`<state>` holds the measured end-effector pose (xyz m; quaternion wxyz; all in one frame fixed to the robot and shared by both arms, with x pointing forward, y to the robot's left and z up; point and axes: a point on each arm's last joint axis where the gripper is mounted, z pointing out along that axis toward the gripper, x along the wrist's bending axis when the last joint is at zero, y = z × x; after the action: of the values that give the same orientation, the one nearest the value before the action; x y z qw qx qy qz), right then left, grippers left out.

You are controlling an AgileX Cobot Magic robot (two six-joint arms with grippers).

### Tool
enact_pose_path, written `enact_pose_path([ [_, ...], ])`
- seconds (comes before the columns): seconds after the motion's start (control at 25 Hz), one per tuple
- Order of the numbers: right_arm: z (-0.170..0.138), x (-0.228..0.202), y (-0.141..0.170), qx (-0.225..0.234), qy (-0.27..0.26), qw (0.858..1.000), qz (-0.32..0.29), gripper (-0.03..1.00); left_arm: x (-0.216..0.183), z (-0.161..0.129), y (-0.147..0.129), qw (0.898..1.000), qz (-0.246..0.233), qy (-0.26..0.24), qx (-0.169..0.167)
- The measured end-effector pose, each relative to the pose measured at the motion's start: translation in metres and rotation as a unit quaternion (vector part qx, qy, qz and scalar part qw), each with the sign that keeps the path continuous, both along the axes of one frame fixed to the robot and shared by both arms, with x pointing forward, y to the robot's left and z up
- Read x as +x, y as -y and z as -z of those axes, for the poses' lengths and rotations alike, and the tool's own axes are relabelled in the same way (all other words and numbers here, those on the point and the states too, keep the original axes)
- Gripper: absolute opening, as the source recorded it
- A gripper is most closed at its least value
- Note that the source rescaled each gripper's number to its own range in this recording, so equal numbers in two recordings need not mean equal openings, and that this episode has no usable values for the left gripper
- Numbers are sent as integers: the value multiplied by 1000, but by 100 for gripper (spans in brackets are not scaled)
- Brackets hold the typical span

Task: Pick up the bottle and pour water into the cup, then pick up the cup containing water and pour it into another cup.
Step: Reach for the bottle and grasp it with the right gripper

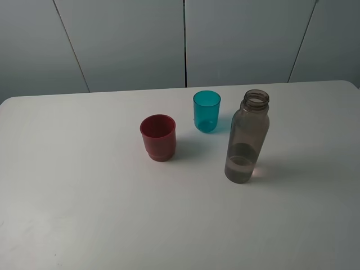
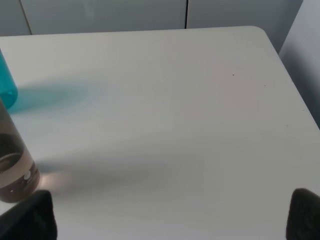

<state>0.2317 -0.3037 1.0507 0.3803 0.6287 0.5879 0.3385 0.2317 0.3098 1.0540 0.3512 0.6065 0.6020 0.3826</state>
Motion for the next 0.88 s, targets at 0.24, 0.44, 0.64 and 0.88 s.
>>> enact_pose_path([
  [0.24,0,0,0,0,0,1000,0,100,0,0,0,1000,0,0,0],
  [0.44,0,0,0,0,0,1000,0,100,0,0,0,1000,0,0,0],
  [0.64,0,0,0,0,0,1000,0,100,0,0,0,1000,1,0,1],
  [0.88,0,0,0,0,0,1000,0,100,0,0,0,1000,0,0,1],
])
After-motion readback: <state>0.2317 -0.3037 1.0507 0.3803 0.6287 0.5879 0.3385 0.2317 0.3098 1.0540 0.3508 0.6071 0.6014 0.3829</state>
